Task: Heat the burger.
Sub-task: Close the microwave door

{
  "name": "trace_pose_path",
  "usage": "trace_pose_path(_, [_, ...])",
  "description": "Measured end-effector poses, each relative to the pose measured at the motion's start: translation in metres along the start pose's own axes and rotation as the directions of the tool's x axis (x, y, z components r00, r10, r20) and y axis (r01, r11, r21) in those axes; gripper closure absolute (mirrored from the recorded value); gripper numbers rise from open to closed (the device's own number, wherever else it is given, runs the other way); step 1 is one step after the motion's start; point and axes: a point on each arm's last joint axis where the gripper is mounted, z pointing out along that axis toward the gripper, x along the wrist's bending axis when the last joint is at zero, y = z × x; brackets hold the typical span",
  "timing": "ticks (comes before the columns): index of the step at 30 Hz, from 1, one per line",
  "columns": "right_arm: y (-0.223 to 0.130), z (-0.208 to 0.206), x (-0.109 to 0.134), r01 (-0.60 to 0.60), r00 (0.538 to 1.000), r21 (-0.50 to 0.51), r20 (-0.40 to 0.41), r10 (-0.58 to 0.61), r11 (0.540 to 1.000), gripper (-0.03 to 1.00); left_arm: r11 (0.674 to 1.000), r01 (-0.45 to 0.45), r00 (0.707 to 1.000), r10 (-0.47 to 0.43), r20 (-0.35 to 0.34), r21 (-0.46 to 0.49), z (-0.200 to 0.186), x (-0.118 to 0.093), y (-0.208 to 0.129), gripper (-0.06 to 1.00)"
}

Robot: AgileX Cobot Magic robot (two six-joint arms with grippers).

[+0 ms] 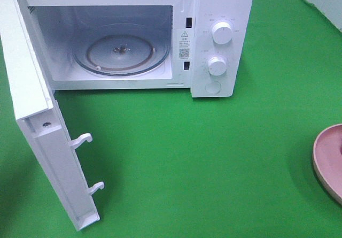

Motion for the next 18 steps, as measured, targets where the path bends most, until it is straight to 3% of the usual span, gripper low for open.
trace_pose_path(10, [0.000,0.000,0.000,0.000,1.000,0.000,0.000,0.000,1.000,0.21,1.000,-0.013,0.986,0.010,0.164,0.019,0.029,-0.019,-0.001,0.94])
trace_pose_path(18, [0.000,0.000,0.000,0.000,1.000,0.000,0.000,0.000,1.000,0.21,0.999,0.004,0.987,-0.009,0.158,0.033,0.036,-0.032,-0.006,0.94])
